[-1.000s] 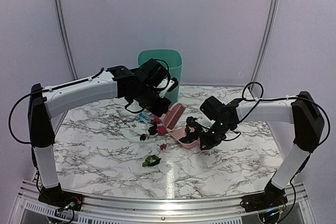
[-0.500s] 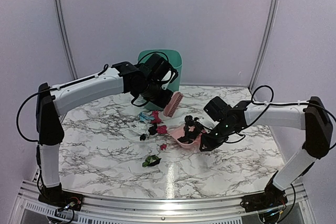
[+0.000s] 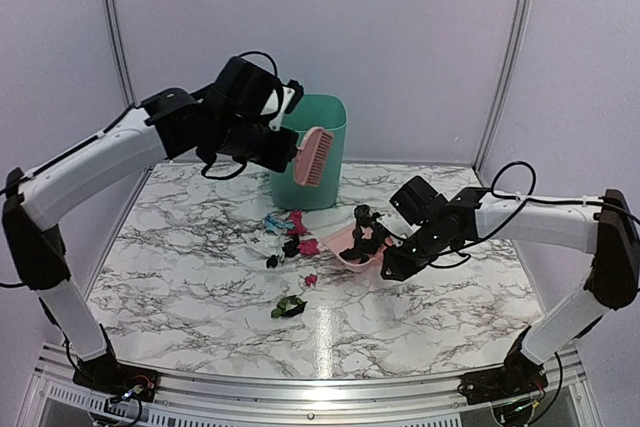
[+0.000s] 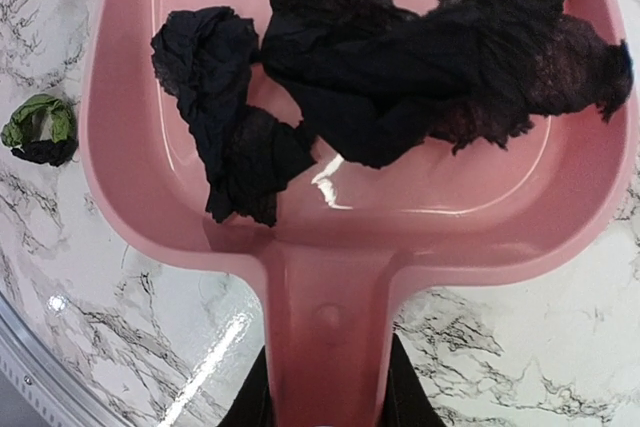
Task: Sweep away the paper scraps from the table
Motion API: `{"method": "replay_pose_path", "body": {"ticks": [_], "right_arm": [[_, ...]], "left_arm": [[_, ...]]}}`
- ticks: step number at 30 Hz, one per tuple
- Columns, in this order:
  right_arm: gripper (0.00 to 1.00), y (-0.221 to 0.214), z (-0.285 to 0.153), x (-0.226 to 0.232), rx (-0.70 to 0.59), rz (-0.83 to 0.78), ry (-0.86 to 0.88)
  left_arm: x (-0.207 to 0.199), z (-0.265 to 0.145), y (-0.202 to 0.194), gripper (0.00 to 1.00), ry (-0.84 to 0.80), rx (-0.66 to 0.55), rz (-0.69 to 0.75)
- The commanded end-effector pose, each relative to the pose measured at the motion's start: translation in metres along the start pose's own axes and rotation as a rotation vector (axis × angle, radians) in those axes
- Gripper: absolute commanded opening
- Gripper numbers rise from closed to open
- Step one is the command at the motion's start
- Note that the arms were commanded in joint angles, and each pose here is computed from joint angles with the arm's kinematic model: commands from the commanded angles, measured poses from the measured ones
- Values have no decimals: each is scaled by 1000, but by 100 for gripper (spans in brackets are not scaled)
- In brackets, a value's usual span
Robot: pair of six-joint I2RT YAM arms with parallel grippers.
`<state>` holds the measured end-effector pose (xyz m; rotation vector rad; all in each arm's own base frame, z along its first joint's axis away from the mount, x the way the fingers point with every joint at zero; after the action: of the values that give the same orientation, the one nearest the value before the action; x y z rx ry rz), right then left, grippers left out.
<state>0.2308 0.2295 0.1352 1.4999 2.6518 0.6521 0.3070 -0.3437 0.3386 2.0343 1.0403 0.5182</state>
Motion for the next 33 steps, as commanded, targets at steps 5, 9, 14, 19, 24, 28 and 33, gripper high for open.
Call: {"method": "replay_pose_path", "body": {"ticks": [5, 9, 14, 19, 24, 28, 33], "right_arm": [[0, 34, -46, 1, -112, -16, -106], [0, 48, -64, 0, -141, -25, -145], [0, 65, -82, 4, -170, -38, -170], [0, 81, -94, 8, -193, -51, -174], [0, 95, -107, 19, -214, -69, -156], [0, 106, -118, 33, -221, -100, -128], [0, 125, -128, 45, -231, -125, -106]], "left_arm": [[54, -94, -13, 0, 221, -142, -82], [76, -127, -40, 0, 308, -168, -111], [96, -150, -79, 0, 385, -160, -136], [106, -162, -111, 0, 398, -152, -167], [110, -156, -144, 0, 408, -111, -178], [112, -149, -166, 0, 415, -76, -183], [111, -142, -185, 0, 403, -41, -182]]}}
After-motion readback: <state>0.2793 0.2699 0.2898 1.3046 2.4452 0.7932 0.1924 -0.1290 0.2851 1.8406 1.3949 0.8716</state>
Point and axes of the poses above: each gripper's point midway between its finger pads, its own z axis out along the fingers, its own x axis along the line the jaws close on, y = z × x, the point moved 5 cm from there along -z, back along the fingers, and after that the axes turned 2 degrees about z, right-handed, at the moved point
